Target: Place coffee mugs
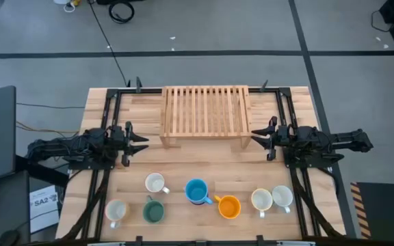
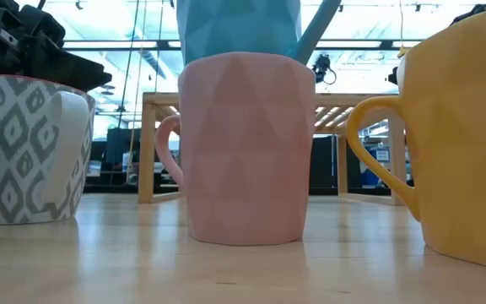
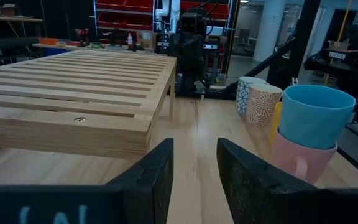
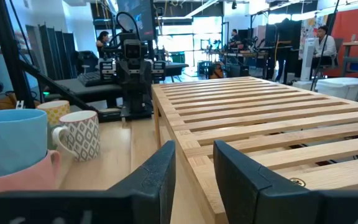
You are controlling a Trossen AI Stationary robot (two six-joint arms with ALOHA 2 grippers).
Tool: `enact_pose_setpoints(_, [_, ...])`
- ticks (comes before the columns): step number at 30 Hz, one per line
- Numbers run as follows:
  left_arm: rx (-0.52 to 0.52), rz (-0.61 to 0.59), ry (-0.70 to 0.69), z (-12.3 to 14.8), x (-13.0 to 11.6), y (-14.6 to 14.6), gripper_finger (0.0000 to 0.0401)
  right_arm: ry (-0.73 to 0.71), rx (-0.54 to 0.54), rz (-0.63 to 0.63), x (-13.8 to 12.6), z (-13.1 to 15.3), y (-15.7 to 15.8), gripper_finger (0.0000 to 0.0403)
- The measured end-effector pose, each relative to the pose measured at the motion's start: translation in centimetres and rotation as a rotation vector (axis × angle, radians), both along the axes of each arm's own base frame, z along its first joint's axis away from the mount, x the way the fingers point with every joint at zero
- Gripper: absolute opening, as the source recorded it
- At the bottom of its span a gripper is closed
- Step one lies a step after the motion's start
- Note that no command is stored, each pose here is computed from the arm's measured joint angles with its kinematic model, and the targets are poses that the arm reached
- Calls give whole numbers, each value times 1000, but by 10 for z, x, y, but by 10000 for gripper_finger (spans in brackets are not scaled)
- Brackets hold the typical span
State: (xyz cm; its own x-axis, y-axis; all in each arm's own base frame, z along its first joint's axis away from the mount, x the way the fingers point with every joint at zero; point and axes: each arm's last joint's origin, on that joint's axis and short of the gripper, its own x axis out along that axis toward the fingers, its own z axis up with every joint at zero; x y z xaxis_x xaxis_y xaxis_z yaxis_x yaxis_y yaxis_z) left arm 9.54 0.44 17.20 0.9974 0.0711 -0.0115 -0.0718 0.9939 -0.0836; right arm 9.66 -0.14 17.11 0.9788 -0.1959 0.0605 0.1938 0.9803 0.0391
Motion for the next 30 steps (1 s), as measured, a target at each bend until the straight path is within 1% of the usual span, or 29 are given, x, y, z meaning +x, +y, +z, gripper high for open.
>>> enact_pose_setpoints(30, [1,0,-22,2,0,0,130,0,0,0,0,0,0,114])
